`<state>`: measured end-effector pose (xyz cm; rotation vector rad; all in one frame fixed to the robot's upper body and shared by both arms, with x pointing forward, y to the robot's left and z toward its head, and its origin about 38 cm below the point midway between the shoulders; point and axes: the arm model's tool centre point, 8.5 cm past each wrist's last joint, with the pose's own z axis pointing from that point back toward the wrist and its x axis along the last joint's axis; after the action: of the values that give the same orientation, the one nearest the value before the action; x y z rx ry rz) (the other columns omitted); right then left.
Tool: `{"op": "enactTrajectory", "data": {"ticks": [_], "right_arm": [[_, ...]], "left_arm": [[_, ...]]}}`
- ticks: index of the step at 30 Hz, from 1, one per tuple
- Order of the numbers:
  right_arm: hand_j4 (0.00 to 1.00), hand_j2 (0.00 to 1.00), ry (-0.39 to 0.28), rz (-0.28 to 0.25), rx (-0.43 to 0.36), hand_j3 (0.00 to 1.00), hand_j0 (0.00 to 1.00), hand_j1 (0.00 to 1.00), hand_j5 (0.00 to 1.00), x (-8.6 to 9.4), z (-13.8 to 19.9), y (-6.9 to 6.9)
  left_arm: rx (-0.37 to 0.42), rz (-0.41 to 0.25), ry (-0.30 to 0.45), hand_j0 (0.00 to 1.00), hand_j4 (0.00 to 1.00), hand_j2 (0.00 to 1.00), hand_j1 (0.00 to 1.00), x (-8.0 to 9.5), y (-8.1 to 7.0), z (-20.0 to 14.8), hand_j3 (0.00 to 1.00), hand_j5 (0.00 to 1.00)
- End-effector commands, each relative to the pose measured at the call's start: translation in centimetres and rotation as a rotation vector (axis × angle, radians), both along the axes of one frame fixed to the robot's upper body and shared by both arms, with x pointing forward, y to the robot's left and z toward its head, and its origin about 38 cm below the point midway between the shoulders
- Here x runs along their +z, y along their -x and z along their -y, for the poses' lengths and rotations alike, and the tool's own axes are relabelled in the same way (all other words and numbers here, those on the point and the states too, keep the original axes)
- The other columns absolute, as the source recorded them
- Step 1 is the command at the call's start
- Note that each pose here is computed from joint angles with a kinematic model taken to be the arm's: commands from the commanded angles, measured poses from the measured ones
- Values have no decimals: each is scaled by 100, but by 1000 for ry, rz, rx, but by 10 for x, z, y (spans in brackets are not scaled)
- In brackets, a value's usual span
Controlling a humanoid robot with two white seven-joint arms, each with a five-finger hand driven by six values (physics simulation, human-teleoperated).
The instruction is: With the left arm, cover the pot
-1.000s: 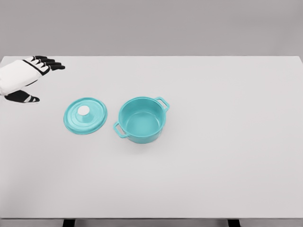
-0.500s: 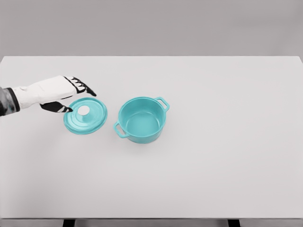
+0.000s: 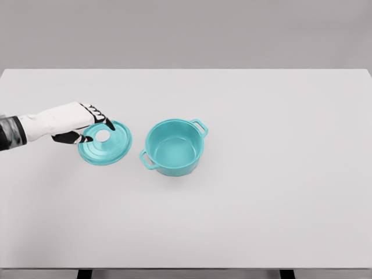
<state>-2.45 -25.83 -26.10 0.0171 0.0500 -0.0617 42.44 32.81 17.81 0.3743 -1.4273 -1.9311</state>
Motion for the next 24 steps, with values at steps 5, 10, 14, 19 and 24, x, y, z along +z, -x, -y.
{"op": "enactTrajectory", "data": {"ticks": [5,10,14,19,24], "right_arm": [[100,100,-1,-1,0,100,100,100,100,0,0,0],[100,100,-1,-1,0,100,100,100,100,0,0,0],[100,100,-1,-1,0,100,100,100,100,0,0,0],[100,100,0,1,0,100,100,100,100,0,0,0],[100,100,0,1,0,100,100,100,100,0,0,0]], "left_arm": [[7,-15,0,73,73,73,73,-6,2,-2,73,73],[12,-23,7,73,73,73,73,-10,1,-1,73,73],[11,-23,9,73,73,73,73,-10,1,0,73,73],[15,-44,19,72,72,72,72,-19,-1,3,72,72],[23,-64,33,72,72,72,72,-28,-3,6,72,72]]}}
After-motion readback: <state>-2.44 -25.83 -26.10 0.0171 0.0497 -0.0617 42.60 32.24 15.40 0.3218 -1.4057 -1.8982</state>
